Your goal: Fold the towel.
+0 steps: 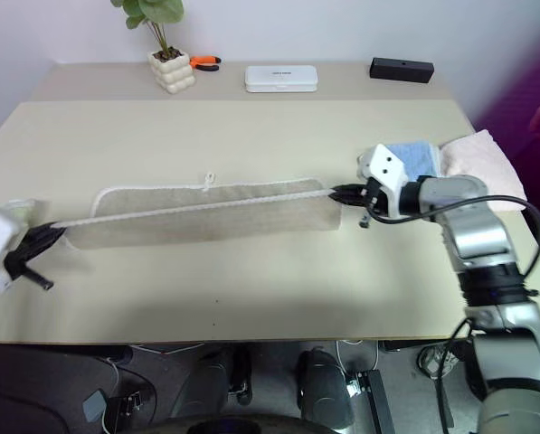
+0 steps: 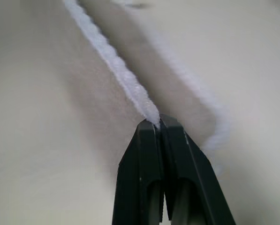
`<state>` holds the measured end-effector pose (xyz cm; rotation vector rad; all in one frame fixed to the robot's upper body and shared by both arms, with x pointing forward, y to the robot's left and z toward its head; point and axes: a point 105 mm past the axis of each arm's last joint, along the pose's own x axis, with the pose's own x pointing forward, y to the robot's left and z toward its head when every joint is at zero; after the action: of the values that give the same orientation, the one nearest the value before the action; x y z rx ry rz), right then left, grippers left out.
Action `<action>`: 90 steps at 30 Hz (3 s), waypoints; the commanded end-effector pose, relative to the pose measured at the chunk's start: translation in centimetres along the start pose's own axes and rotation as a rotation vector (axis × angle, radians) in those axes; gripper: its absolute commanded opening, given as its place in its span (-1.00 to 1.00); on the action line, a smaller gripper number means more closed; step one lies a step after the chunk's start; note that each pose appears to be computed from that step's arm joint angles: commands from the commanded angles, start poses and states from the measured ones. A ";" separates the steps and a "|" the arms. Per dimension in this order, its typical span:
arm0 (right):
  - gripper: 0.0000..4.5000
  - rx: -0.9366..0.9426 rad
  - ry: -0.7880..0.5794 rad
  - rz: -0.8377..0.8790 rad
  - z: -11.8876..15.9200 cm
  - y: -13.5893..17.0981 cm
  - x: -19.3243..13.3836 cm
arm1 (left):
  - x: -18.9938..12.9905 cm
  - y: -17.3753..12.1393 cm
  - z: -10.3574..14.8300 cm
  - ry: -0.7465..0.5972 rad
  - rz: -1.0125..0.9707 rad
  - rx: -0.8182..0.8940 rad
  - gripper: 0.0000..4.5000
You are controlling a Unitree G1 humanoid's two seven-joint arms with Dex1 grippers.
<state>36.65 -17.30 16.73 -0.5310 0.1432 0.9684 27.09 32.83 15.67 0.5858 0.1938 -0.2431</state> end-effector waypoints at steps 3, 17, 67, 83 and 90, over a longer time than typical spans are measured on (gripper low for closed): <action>-0.99 -0.025 0.034 -0.116 -1.0 -2.7 1.4 | 2.8 2.4 -1.2 0.040 0.094 0.061 -1.00; -1.00 -0.011 0.042 -0.173 -1.6 -4.1 3.2 | 6.8 2.6 -2.1 0.013 0.102 -0.013 -0.88; -0.72 1.470 -0.184 -0.525 -3.9 3.9 3.6 | 2.2 -16.6 10.5 -0.438 -0.563 -0.240 0.79; -0.98 0.678 -0.116 -0.460 2.9 1.1 -3.0 | 3.7 -15.0 9.4 -0.414 -0.477 -0.222 0.79; -0.98 0.355 -0.004 -0.173 4.3 7.1 3.4 | 3.7 -15.1 9.4 -0.416 -0.461 -0.219 0.79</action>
<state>32.32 -10.45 16.28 -0.1693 0.3008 0.7277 27.54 14.71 13.67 0.2415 -0.0074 -0.7832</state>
